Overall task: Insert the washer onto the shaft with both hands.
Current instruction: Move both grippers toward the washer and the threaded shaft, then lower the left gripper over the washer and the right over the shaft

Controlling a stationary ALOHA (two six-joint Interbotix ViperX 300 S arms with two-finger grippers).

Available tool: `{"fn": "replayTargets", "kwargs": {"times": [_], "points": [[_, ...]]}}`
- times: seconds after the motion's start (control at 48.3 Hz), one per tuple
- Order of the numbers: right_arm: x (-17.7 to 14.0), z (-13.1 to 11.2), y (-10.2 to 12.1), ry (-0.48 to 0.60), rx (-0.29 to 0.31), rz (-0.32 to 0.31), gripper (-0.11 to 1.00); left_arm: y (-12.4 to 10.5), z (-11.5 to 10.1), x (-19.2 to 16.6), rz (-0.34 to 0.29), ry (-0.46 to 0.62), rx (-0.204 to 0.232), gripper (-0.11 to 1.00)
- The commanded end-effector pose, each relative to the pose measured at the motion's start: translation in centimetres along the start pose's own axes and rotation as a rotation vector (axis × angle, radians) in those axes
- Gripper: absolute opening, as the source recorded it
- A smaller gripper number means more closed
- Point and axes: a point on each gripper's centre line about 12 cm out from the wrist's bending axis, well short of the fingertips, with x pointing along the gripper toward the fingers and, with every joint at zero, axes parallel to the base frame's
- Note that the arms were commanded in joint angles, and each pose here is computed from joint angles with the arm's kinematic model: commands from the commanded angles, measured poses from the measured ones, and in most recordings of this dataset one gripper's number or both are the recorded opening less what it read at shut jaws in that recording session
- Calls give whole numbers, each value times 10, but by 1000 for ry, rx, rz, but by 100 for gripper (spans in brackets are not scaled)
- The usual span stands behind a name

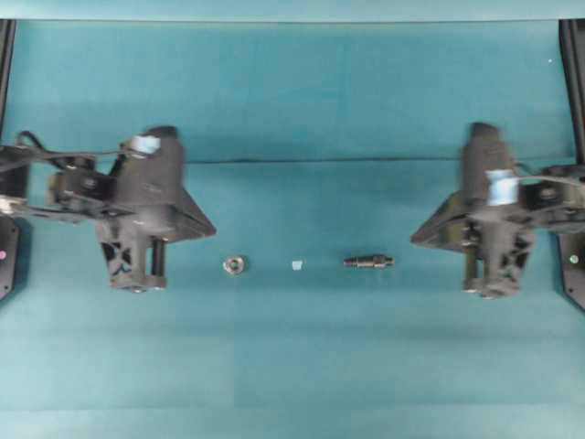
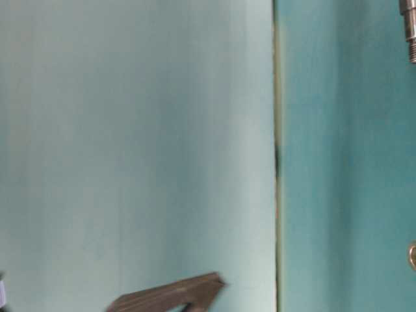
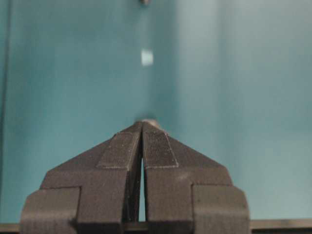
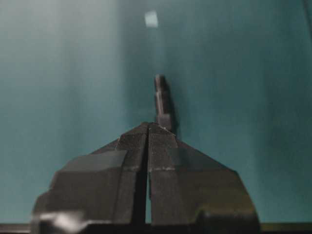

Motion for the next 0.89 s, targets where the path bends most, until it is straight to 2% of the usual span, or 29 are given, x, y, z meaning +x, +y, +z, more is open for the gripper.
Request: {"fn": "replayTargets", "kwargs": {"times": [0.0, 0.145, 0.435, 0.641, 0.869], "points": [[8, 10, 0, 42, 2, -9, -10, 0, 9, 2, 1, -5, 3, 2], [26, 10, 0, 122, -11, -23, -10, 0, 8, 15, -1, 29, 6, 2], [52, 8, -2, 195, -24, -39, -10, -1, 4, 35, -2, 80, 7, 2], [60, 4, -4, 222, -24, -45, -9, -1, 1, 38, -2, 97, 9, 2], [64, 6, -5, 196, -19, -45, -6, -1, -5, 43, -1, 129, -1, 2]]}}
